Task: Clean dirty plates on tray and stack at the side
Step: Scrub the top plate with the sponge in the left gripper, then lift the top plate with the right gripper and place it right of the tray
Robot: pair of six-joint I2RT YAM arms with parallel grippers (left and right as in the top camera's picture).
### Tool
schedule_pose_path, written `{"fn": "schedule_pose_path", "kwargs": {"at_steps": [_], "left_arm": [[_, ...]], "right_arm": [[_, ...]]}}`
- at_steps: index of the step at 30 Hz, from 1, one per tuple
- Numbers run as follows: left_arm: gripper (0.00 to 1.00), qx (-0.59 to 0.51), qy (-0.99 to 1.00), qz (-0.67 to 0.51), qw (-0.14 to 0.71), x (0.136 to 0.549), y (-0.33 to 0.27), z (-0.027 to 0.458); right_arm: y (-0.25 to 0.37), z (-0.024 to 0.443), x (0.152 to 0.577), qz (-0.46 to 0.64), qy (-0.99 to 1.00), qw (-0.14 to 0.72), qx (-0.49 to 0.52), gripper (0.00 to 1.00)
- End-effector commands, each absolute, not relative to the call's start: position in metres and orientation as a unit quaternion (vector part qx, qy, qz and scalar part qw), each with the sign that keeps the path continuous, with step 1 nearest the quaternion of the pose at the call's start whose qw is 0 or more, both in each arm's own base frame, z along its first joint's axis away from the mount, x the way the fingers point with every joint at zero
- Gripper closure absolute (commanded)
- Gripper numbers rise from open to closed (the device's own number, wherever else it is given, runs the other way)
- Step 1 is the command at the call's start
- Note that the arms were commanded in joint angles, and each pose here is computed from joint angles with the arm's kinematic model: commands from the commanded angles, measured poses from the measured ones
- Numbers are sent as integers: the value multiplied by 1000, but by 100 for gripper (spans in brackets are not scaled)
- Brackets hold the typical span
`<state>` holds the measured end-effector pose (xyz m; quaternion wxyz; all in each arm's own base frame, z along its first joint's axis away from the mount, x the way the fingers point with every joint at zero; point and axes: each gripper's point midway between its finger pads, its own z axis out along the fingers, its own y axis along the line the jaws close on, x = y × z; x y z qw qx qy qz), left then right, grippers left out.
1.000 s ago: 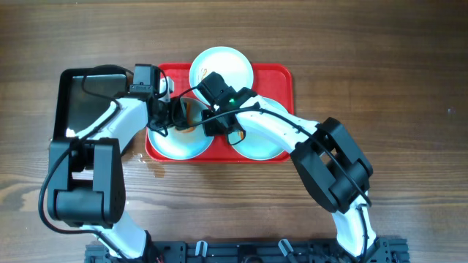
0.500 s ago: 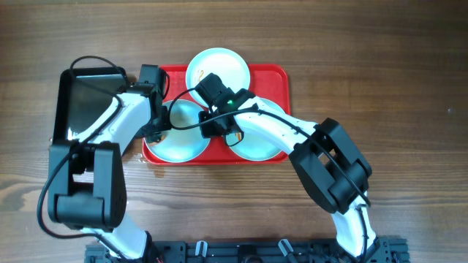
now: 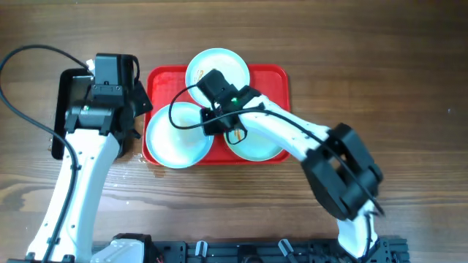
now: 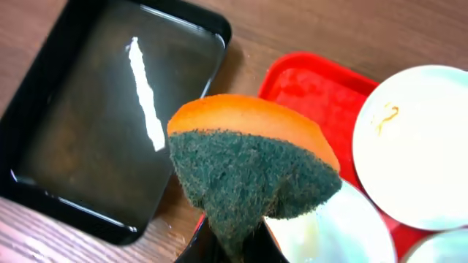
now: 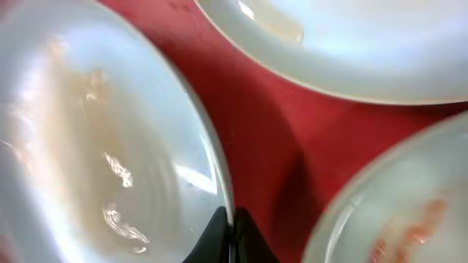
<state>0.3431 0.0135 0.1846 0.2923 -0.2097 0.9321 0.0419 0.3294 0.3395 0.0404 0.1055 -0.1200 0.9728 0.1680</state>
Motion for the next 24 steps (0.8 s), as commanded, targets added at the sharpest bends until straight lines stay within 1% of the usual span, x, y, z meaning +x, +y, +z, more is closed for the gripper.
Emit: {"fn": "schedule_pose_path", "kwargs": {"at_steps": [1,3,4,6,9,13,15,19,24], "left_arm": [[96,-224,932,15,284,336,7,189],[96,-223,937,19,268,329,7,185],[96,-223,938,20,264,327,8,184],[96,-223,939,21,260,325,8,183],[96,-225,942,26,249,320,10,180],[96,-245,942,38,227,309,24,175],[96,-255,940,41,222,306,31,174],[96,-261,941,34,214,304,35,173],[96,-246,947,13,208,304,26,171]], "right_arm": [[324,117,353,130,950,225,-171,96],[300,133,360,63,942,262,-199,96],[286,140,364,26,940,278,-193,96],[273,150,369,-9,935,297,-192,96],[276,158,367,-30,920,311,-236,96],[265,181,372,-149,885,377,-228,96],[266,192,369,-185,869,402,-223,96],[277,213,359,-225,838,448,-217,96],[272,231,359,-277,809,476,-206,96]]}}
